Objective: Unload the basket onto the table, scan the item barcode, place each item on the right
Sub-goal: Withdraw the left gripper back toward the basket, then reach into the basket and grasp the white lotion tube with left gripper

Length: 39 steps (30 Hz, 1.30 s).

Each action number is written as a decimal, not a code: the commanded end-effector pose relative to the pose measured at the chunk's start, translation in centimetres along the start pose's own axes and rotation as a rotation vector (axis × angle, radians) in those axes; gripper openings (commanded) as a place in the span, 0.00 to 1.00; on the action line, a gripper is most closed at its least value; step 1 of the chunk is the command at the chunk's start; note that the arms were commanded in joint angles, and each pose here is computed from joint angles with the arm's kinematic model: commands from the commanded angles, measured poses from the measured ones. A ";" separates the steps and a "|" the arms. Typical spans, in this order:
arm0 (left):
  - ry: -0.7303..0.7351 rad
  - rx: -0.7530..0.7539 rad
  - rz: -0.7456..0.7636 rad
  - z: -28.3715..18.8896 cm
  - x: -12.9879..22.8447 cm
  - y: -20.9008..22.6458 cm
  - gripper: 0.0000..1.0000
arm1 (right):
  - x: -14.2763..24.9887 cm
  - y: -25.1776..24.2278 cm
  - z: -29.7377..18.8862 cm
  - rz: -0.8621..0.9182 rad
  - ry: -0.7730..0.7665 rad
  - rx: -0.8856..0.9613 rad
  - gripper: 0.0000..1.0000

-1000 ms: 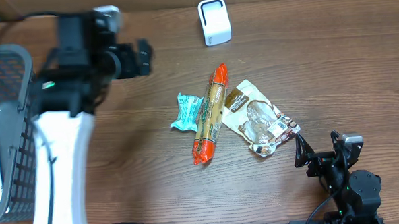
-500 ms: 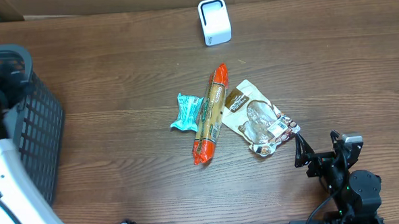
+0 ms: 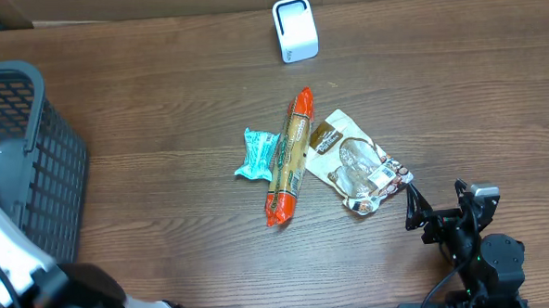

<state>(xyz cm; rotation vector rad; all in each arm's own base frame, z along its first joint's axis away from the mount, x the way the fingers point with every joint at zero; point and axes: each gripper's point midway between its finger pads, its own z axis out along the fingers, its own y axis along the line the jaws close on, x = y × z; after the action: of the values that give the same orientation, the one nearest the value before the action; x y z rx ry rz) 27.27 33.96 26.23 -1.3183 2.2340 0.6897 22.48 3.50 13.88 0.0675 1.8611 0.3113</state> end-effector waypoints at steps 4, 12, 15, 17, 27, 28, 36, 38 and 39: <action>0.171 -0.100 0.218 7.4 3.4 -0.8 1.00 | 0.3 -0.1 0.0 -0.001 0.008 0.004 1.00; 0.347 -0.129 0.302 13.9 7.6 -1.1 1.00 | 0.3 -0.1 0.0 -0.001 0.008 0.004 1.00; 0.388 -0.148 0.271 15.2 8.5 0.9 1.00 | 0.3 -0.1 0.0 -0.001 0.008 0.004 1.00; 0.432 -0.115 0.234 15.9 9.7 2.4 1.00 | 0.3 -0.1 0.0 -0.001 0.008 0.004 1.00; 0.485 0.236 0.317 18.8 14.3 0.4 1.00 | 0.3 -0.1 0.0 -0.001 0.008 0.004 1.00; 0.480 0.238 0.327 19.0 14.5 0.4 1.00 | 0.3 -0.1 0.0 -0.001 0.008 0.004 1.00; 0.405 0.245 0.374 19.8 13.2 -0.3 1.00 | 0.3 -0.1 0.0 -0.001 0.008 0.004 1.00; 0.395 0.251 0.399 19.8 13.0 -0.7 1.00 | 0.3 -0.1 0.0 -0.001 0.008 0.004 1.00; 0.393 0.253 0.407 19.7 13.0 -0.8 1.00 | 0.3 -0.1 0.0 -0.001 0.008 0.004 1.00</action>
<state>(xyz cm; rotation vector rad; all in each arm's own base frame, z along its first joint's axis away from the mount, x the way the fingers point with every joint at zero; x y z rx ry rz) 23.15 39.38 4.44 -1.0749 2.7933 0.4015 22.48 3.51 13.88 0.0675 1.8608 0.3119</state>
